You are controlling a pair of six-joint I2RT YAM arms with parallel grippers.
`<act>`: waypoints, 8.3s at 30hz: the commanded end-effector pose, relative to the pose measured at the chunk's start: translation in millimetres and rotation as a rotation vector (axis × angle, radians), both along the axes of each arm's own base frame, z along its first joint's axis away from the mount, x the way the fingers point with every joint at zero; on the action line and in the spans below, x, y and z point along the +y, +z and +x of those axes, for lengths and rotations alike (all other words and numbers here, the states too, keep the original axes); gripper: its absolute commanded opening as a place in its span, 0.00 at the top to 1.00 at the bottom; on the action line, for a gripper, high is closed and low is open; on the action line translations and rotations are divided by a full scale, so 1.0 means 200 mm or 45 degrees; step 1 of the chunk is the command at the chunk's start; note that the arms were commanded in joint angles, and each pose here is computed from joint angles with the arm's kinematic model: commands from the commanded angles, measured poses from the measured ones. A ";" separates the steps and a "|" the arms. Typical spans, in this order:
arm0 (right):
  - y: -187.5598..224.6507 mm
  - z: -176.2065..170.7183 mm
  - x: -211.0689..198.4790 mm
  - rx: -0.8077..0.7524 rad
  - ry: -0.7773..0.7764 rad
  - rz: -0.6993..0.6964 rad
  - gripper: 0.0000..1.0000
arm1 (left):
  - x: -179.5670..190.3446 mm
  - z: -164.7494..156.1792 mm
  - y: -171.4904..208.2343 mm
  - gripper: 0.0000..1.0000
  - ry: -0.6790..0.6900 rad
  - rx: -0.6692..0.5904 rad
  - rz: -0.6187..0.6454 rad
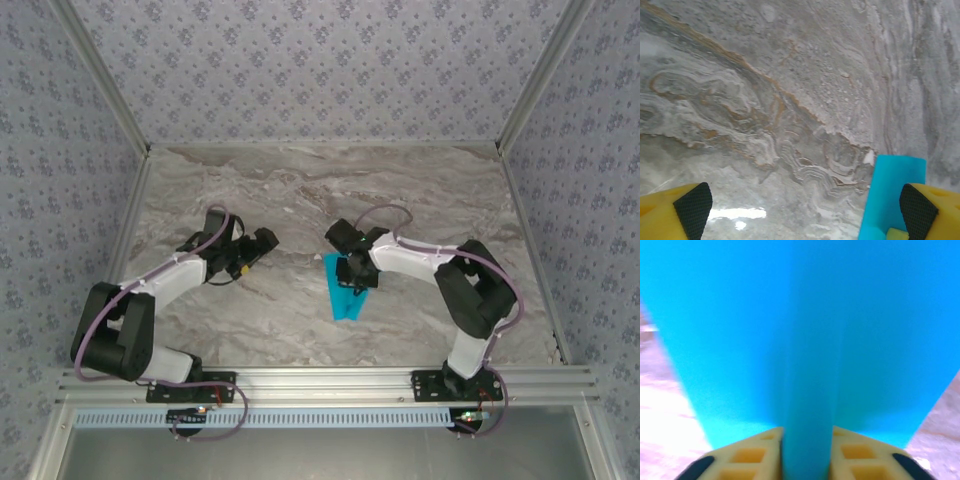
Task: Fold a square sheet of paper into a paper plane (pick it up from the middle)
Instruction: First fold in half a square sheet of paper at the center of the table, then hold the square sheet of paper at the center of the table.
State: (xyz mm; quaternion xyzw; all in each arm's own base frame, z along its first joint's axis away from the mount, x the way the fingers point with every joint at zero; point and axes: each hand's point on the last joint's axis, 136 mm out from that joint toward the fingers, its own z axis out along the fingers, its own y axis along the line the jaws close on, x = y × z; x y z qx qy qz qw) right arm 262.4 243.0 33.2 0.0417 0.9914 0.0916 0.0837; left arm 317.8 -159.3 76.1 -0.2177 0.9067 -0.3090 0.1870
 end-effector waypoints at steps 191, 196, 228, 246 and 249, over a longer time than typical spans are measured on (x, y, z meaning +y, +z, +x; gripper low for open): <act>-0.45 -0.01 -0.12 0.336 0.029 -0.050 0.44 | -0.81 -0.07 -0.13 0.81 -0.562 -0.010 -0.135; -0.47 -0.02 -0.12 0.343 0.043 -0.057 0.44 | -0.82 -0.08 -0.16 0.84 -0.573 0.007 -0.099; -0.51 -0.05 -0.11 0.384 -0.011 -0.067 0.44 | -0.80 -0.11 -0.22 0.88 -0.574 0.038 -0.051; -0.19 0.08 -0.02 0.167 0.021 0.103 0.42 | -0.56 -0.31 -0.56 0.94 -0.546 0.381 0.245; -0.01 0.14 -0.01 0.029 0.009 0.176 0.41 | -0.53 -0.33 -0.61 0.95 -0.547 0.416 0.271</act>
